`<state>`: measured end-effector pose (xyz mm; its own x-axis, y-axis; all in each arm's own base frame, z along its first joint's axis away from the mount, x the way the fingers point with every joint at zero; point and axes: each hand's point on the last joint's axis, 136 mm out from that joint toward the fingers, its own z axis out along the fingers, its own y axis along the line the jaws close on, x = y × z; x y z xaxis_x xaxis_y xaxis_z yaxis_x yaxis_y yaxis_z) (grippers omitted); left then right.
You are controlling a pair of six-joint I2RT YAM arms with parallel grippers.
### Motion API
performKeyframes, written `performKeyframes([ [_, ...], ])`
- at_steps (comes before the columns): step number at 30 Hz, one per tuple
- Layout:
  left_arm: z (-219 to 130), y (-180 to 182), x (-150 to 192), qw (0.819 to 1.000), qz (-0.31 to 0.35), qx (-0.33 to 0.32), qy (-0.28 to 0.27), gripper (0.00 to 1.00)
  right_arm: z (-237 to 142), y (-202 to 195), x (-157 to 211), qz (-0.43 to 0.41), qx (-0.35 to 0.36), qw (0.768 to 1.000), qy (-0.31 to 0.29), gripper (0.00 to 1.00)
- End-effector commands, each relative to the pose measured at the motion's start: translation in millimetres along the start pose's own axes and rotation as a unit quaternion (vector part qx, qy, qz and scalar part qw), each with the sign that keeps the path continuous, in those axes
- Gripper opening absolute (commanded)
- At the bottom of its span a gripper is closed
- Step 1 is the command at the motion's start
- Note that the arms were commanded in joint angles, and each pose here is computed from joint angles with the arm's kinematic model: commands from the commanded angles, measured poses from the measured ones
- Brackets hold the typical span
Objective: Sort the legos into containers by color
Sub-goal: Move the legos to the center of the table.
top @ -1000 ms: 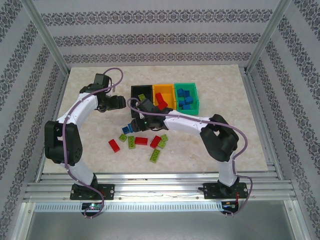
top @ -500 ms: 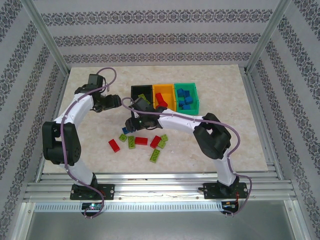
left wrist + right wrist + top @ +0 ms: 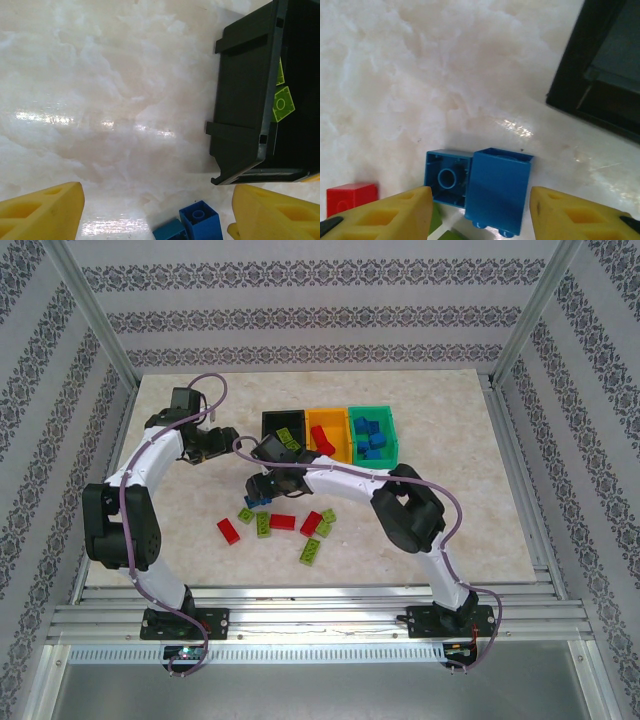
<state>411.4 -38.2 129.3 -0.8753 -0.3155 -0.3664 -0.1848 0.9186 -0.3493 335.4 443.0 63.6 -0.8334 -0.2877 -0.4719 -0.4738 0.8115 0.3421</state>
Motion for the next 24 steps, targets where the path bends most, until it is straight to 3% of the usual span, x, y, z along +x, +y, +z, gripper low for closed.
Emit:
performKeyframes([
  [1,0.1,0.5,-2.8,1.0,-0.008,0.008,-0.006,0.78,3.1,-4.7,3.0,-0.02,0.032,0.999,-0.004,0.54],
  [15,0.6,0.0,-4.5,1.0,-0.003,0.007,-0.001,0.78,26.5,-13.1,23.1,-0.03,0.05,0.998,0.024,0.53],
  [24,2.0,-2.2,-6.1,1.0,-0.006,0.019,0.0,0.78,20.9,-30.0,22.1,-0.021,0.059,0.998,0.023,0.41],
])
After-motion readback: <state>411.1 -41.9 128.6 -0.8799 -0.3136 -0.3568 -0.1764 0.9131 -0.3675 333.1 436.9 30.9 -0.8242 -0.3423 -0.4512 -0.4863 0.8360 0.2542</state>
